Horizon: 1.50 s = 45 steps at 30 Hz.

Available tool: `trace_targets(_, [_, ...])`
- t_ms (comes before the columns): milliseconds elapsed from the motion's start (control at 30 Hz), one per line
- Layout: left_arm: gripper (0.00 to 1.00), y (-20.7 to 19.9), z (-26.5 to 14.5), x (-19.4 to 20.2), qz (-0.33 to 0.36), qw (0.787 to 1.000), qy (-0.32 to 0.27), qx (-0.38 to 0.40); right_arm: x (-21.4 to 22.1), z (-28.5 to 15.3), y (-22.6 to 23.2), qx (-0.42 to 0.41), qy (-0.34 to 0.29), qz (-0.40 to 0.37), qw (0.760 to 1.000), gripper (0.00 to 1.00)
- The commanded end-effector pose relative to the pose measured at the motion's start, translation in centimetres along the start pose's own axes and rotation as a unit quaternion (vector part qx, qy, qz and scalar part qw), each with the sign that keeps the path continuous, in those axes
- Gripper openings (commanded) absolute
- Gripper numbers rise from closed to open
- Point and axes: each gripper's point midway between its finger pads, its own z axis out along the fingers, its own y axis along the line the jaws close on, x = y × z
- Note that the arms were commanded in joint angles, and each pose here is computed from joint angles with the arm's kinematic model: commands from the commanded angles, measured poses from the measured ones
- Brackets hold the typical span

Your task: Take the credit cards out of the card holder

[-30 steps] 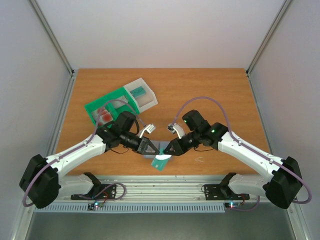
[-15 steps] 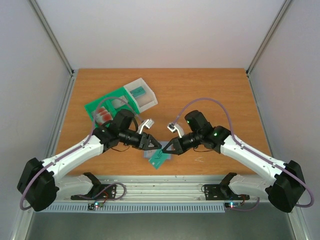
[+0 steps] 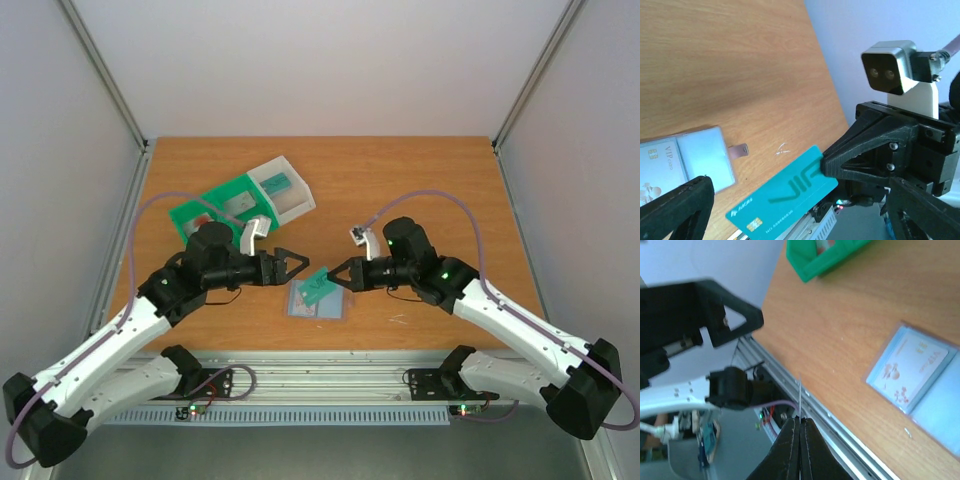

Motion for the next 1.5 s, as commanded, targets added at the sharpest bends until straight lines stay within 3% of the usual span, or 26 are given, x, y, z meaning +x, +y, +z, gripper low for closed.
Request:
trace_targets(0, [0.93, 0.9, -0.3, -0.4, -0.033, 0.999, -0.031, -0.012, -3.3, -1.2, 1.0, -0.001, -0.094, 0.029, 0.995, 0.01])
trace_targets(367, [0.78, -0.8, 0.3, -0.9, -0.09, 0.992, -0.055, 0.075, -6.0, -4.5, 3.1, -0.041, -0.201, 0.041, 0.978, 0.01])
trace_targets(700, [0.57, -2.9, 1.1, -1.5, -0.117, 0.976, -0.06, 0.175, -6.1, -5.5, 3.6, -0.053, -0.222, 0.05, 0.972, 0.01])
trace_targets(933, [0.27, -3.4, 1.6, -1.5, -0.132, 0.967, -0.053, 0.211, -5.9, -6.0, 3.0, -0.044, -0.234, 0.059, 0.969, 0.01])
trace_targets(1100, [0.17, -3.2, 1.8, -1.4, -0.14, 0.965, -0.054, 0.216, -5.7, -6.0, 2.4, -0.037, -0.237, 0.065, 0.969, 0.01])
trace_targets(1200, [0.01, -3.0, 1.9, -1.4, -0.143, 0.965, -0.053, 0.212, -5.7, -6.0, 2.2, -0.033, -0.238, 0.07, 0.968, 0.01])
trace_targets(1467, [0.01, -2.7, 1.9, -1.2, -0.14, 0.967, -0.053, 0.205, -5.5, -5.7, 1.6, -0.025, -0.237, 0.077, 0.968, 0.01])
